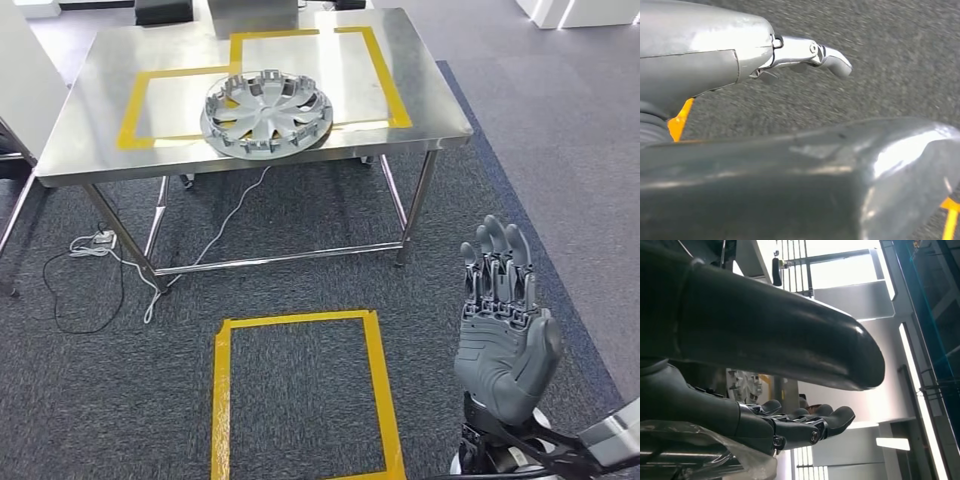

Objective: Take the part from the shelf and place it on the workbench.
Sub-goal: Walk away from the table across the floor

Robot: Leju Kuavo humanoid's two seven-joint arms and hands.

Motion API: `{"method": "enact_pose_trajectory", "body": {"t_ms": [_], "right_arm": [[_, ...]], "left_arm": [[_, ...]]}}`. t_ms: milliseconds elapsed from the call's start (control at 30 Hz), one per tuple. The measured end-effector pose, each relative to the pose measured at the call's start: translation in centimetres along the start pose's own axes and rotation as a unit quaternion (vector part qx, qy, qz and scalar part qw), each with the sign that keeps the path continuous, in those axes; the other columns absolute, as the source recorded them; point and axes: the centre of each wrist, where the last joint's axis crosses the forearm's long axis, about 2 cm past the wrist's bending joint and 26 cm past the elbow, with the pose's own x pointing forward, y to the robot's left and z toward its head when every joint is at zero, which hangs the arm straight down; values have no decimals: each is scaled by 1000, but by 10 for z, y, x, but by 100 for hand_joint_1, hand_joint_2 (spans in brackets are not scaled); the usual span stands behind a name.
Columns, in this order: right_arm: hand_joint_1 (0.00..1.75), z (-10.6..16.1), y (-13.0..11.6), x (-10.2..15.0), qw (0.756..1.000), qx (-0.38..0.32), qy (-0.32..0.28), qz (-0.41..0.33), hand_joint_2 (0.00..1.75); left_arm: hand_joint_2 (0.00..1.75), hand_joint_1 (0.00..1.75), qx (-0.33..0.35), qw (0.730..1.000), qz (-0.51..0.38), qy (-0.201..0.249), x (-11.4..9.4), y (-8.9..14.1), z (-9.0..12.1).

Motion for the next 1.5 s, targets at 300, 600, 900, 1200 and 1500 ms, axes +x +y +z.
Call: {"method": "enact_pose_trajectory", "body": {"t_ms": [300,600,900,1200,1500], "right_arm": [[0,0,0,0,1000,1,6,-2,0],[0,1,0,-1,1000,1,12,-5,0],[0,0,0,-1,1000,2,12,-4,0],[0,0,0,-2,1000,3,13,-1,0],[0,1,1,-2,1000,3,18,-1,0]], "left_arm": [[0,0,-1,1000,2,0,1,0,0],[0,0,1,1000,3,1,2,0,0],[0,0,3,1000,4,5,-2,1,3],[0,0,5,1000,3,2,0,3,2],[0,0,6,1000,5,1,0,3,2]]}}
